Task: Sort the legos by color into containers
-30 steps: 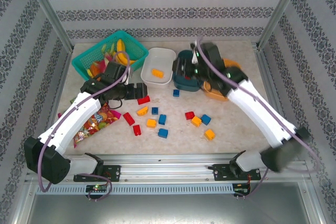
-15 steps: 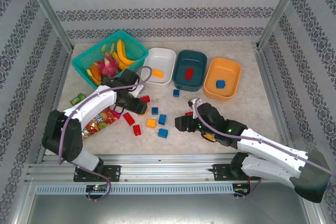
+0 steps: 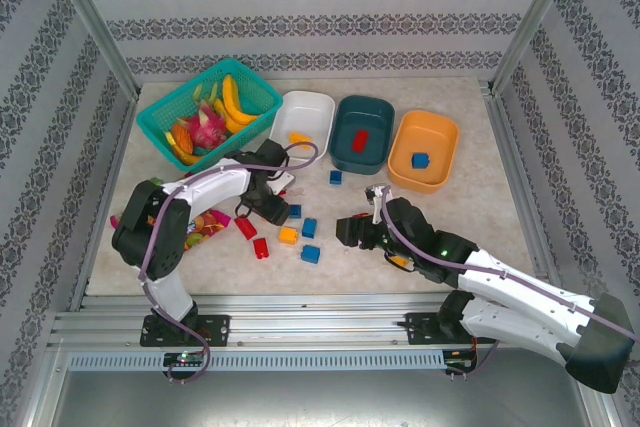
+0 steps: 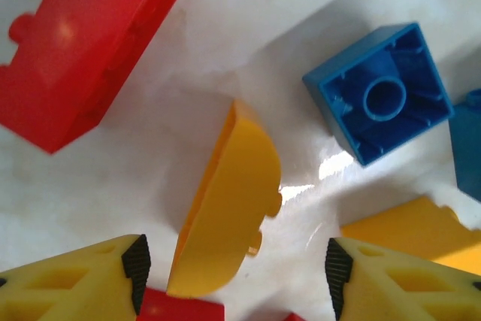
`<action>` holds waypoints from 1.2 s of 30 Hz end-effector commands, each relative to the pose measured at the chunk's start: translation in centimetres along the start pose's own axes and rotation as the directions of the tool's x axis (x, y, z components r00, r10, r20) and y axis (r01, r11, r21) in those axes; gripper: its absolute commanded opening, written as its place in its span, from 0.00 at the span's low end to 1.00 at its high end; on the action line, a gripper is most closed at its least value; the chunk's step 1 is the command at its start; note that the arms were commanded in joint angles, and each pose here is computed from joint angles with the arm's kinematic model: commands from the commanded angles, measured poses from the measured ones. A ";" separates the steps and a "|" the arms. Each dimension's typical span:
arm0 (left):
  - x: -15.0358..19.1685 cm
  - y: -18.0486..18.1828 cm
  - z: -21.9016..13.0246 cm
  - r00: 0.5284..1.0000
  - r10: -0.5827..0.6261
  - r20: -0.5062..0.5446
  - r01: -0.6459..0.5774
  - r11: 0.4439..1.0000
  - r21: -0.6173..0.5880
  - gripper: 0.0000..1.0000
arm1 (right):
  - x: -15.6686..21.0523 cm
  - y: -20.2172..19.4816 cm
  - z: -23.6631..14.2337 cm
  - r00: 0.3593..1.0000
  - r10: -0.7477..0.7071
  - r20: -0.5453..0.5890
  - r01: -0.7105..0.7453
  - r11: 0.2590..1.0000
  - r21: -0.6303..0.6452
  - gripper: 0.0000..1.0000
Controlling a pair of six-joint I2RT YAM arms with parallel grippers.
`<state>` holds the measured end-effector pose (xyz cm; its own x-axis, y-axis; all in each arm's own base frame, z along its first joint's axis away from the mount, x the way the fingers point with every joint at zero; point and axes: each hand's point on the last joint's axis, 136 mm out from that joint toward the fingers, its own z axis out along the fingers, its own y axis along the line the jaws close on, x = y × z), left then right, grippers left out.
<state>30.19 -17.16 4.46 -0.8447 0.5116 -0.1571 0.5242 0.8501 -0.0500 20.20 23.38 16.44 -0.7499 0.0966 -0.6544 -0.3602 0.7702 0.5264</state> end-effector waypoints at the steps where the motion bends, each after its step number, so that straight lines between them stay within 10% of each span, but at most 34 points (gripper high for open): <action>1: -1.3 0.0 0.6 0.999 0.051 0.006 -0.051 0.998 -0.033 0.62 | -0.9 0.2 -0.4 0.999 0.022 0.034 -0.023 1.000 0.004 0.68; 19: -2.1 -0.2 -2.4 0.997 -0.001 0.075 0.006 0.998 -0.068 0.27 | -2.6 0.0 -1.0 0.996 0.037 0.077 -0.040 0.999 0.031 0.67; 27: -8.4 0.5 -9.6 0.970 -0.084 0.227 0.097 0.994 -0.048 0.26 | -7.3 1.0 -2.1 0.986 0.025 0.163 -0.035 0.998 0.058 0.67; 36: -16.5 5.5 -7.9 0.940 -0.245 0.236 0.278 0.953 -0.118 0.23 | -13.4 0.4 -2.5 0.968 0.104 0.229 -0.125 0.989 0.079 0.67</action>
<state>46.06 -22.49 17.60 -0.8164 0.3091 -0.4879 0.3590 0.9333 -0.0095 27.83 21.09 25.46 -0.6406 0.2992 -0.7072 -0.2280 0.8053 0.5473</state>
